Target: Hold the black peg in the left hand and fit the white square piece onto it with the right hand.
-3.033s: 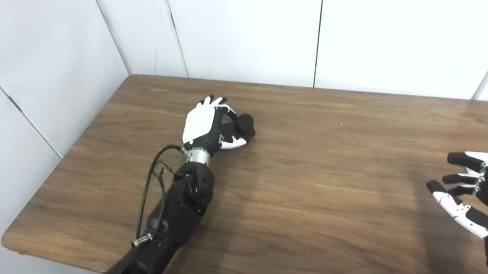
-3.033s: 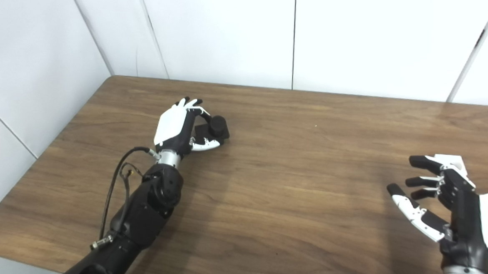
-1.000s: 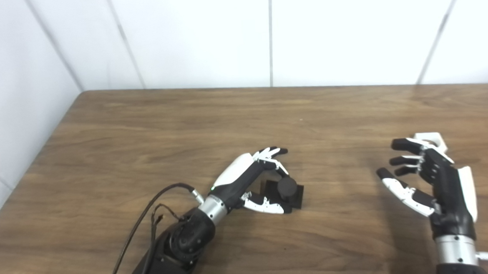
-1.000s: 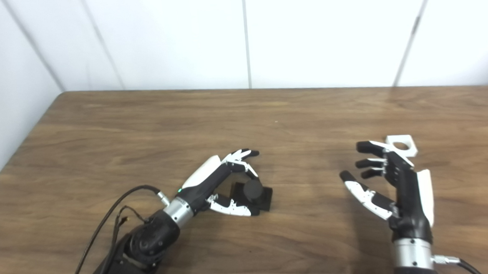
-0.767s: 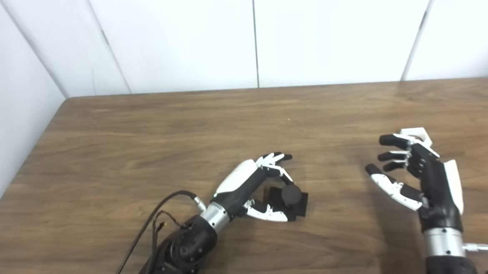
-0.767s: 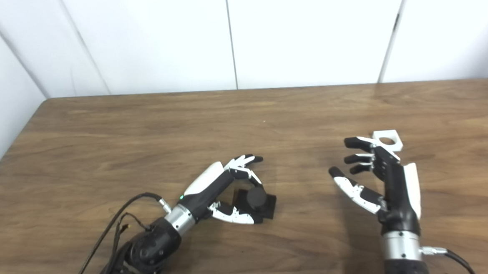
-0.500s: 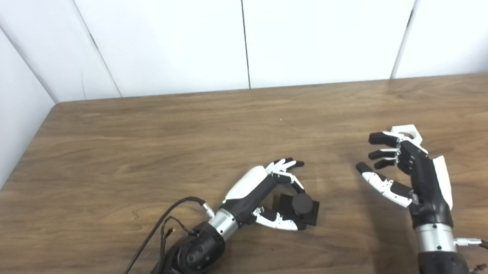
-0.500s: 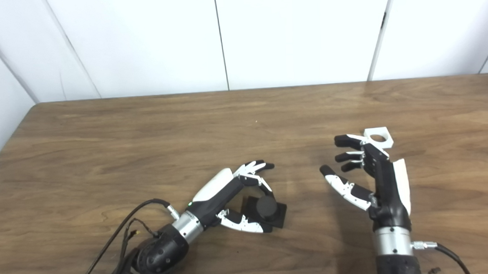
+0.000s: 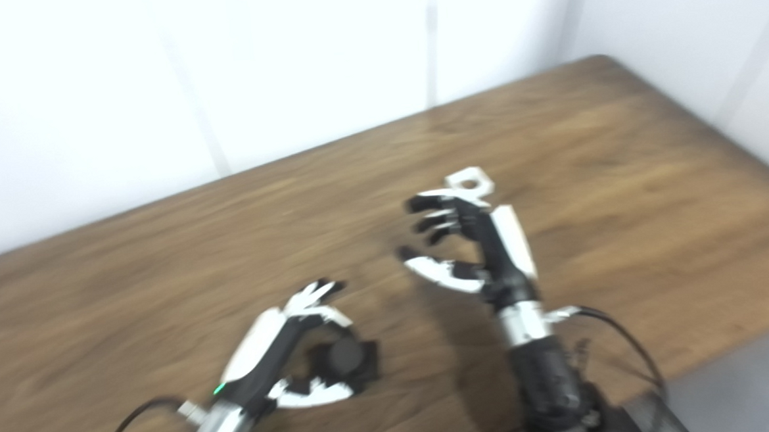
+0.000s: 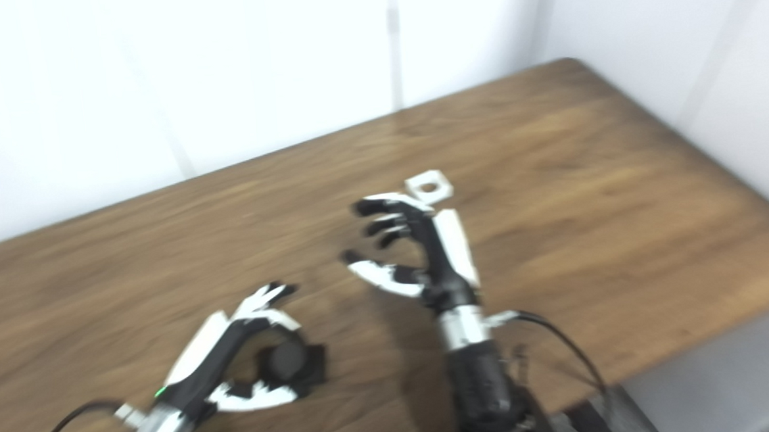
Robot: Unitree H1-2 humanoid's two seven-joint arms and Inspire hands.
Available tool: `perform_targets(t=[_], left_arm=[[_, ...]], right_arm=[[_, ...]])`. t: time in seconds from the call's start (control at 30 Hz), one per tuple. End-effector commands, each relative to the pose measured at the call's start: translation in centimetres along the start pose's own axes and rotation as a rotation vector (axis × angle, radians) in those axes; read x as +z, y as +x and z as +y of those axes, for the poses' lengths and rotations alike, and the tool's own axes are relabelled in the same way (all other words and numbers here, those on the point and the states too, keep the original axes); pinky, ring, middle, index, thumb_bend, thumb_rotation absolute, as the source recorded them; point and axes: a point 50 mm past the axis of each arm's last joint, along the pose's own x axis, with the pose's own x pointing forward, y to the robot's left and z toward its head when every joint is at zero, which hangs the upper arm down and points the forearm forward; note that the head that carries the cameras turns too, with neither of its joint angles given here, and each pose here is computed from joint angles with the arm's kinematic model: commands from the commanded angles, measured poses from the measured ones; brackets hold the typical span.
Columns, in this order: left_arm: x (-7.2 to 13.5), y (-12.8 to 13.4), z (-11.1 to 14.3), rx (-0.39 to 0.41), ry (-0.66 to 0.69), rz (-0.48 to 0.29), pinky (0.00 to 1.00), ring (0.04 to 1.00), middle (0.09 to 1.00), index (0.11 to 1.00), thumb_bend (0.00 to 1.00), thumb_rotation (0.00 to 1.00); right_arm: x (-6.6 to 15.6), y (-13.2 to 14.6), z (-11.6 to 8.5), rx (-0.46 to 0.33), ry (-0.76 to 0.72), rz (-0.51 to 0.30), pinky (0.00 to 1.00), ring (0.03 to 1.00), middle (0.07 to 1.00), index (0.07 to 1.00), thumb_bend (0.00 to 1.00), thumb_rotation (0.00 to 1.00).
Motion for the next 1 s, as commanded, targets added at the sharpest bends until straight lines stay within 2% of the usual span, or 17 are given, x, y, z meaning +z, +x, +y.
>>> perform_targets(t=[0.0, 0.2, 0.4, 0.57, 0.73, 0.83, 0.97], left_arm=[[-2.1, -2.4, -0.8, -0.088, 0.009, 0.092, 1.00, 1.000, 0.929, 0.487, 0.52, 0.06], [-2.2, -2.5, -0.9, -0.088, -0.011, 0.087, 0.99, 1.000, 0.921, 0.487, 0.52, 0.05], [-2.1, -2.7, -0.8, -0.083, -0.020, 0.087, 1.00, 1.000, 0.923, 0.487, 0.52, 0.05], [-2.0, -2.8, -0.8, -0.077, -0.024, 0.086, 1.00, 1.000, 0.922, 0.487, 0.52, 0.05], [-2.1, -2.8, -0.8, -0.076, -0.026, 0.093, 0.99, 0.999, 0.922, 0.487, 0.52, 0.05], [-2.2, -2.8, -1.0, -0.075, -0.029, 0.095, 0.99, 1.000, 0.921, 0.487, 0.52, 0.05], [-2.2, -3.0, -1.2, -0.076, -0.029, 0.103, 0.98, 0.999, 0.922, 0.487, 0.52, 0.05]], right_arm=[[0.0, -1.5, 0.6, -0.038, 0.017, 0.029, 0.49, 0.581, 0.679, 0.645, 0.48, 0.00], [-0.1, -0.9, 0.2, -0.043, 0.013, 0.010, 0.47, 0.577, 0.679, 0.648, 0.47, 0.00], [0.3, 1.3, -1.4, -0.048, -0.051, -0.045, 0.45, 0.572, 0.672, 0.651, 0.49, 0.02], [0.8, 4.8, -3.9, -0.012, -0.133, -0.084, 0.47, 0.599, 0.688, 0.649, 0.51, 0.03], [1.2, 8.7, -6.1, 0.076, -0.297, -0.118, 0.49, 0.639, 0.712, 0.659, 0.54, 0.05], [1.7, 11.2, -7.5, 0.113, -0.427, -0.106, 0.56, 0.698, 0.743, 0.668, 0.57, 0.11], [1.4, 14.5, -8.7, 0.165, -0.537, -0.080, 0.55, 0.691, 0.785, 0.673, 0.58, 0.09]])
